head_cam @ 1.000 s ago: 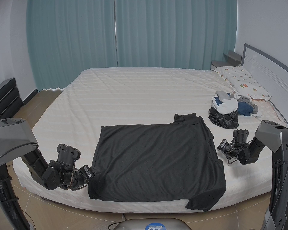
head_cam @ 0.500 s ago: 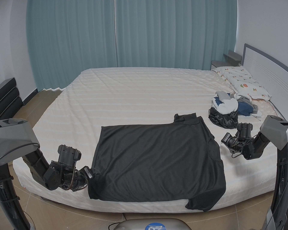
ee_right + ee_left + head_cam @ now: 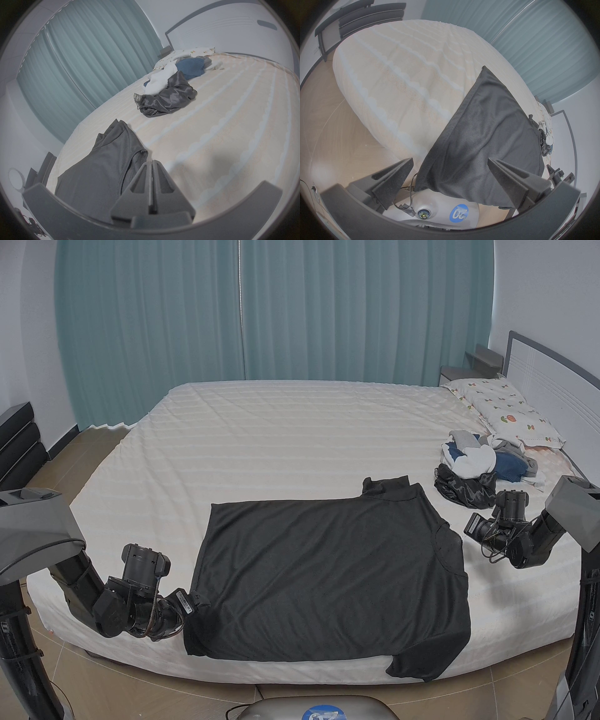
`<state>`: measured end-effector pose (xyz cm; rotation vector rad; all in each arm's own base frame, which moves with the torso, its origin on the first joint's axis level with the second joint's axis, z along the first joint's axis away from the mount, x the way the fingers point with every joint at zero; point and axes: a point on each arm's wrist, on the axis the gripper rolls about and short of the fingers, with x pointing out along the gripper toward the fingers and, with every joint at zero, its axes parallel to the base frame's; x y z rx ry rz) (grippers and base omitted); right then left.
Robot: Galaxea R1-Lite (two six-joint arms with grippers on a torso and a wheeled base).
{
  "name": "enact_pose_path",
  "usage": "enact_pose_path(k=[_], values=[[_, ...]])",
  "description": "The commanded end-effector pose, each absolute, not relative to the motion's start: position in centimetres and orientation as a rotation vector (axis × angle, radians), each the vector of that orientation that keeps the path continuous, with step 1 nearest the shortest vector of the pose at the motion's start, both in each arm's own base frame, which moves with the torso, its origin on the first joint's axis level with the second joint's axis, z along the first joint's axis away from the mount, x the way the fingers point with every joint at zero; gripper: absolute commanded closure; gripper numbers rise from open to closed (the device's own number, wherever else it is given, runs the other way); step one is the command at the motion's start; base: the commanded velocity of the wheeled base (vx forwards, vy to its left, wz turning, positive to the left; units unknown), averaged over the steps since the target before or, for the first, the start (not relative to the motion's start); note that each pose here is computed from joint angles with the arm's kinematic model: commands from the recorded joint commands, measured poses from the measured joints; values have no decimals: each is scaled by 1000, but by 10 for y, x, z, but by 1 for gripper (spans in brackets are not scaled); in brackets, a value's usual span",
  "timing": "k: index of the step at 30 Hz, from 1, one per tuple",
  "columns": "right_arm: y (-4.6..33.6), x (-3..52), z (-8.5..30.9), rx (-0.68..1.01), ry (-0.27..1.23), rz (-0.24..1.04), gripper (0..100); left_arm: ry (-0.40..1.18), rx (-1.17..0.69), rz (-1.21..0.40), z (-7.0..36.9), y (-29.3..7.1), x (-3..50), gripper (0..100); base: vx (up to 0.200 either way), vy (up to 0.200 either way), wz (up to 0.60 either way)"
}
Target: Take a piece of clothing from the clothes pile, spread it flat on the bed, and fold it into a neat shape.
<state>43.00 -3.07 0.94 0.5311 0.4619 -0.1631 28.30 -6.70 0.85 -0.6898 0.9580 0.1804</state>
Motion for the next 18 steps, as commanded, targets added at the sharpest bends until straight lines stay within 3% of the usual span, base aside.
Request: enact_pose_path(k=[1,18], values=[[-31,432,13,513,449,-163,100,969,-688,188,5,-67,283,0,0,0,0],[-32,438,25,332,417,-145,100,972,-685,187,4,-67,284,0,0,0,0]])
